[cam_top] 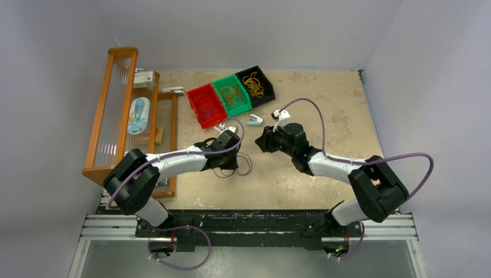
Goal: Untangle the cables
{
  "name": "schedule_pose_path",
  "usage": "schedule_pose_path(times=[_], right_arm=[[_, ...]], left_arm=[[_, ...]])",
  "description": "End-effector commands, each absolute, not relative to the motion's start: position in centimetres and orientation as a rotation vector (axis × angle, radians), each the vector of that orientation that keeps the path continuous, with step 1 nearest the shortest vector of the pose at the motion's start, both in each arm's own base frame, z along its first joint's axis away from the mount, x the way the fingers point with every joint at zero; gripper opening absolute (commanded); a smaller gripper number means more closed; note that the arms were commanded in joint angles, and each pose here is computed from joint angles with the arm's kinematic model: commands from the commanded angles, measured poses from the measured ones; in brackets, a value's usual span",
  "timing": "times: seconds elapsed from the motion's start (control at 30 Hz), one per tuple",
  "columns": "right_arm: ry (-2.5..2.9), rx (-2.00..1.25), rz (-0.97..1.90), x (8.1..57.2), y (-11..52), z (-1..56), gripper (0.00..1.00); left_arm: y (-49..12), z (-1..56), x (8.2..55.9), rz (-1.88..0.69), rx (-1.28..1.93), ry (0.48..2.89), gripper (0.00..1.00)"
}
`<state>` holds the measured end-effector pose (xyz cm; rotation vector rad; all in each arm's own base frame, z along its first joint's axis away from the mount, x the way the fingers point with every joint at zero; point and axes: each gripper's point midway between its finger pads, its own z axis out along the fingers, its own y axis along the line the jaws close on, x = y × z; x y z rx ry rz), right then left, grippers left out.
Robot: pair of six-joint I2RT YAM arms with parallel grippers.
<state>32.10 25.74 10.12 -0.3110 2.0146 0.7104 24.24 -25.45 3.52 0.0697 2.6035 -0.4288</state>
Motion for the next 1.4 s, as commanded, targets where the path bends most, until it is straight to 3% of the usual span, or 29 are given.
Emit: schedule_pose_path(times=[0.0, 0.1, 0.43, 0.83, 1.37], right_arm=[[1.954, -0.293, 0.742, 32.8, 26.2, 11.7, 0.44], [1.927, -0.284, 0.758, 32.8, 26.3, 12.3, 0.44], [1.742, -0.274, 0.882, 32.8, 27.5, 17.0, 0.6], [1.594, -0.335, 0.972, 33.5, 29.5, 21.2, 0.68], [1.711, -0.377, 1.043, 35.0, 32.3, 17.4, 0.7]], left_arm=[[-26.2, 4.6, 25.6, -0.419, 0.099, 2.547, 0.1], [-25.9, 6.9, 26.7, -0.373, 0.126, 2.498, 0.0], [-25.0, 18.0, 30.0, -0.282, 0.223, 2.268, 0.0], [-24.0, 27.6, 31.4, -0.264, 0.251, 2.07, 0.0], [-23.2, 35.4, 32.4, -0.251, 0.262, 1.872, 0.0]])
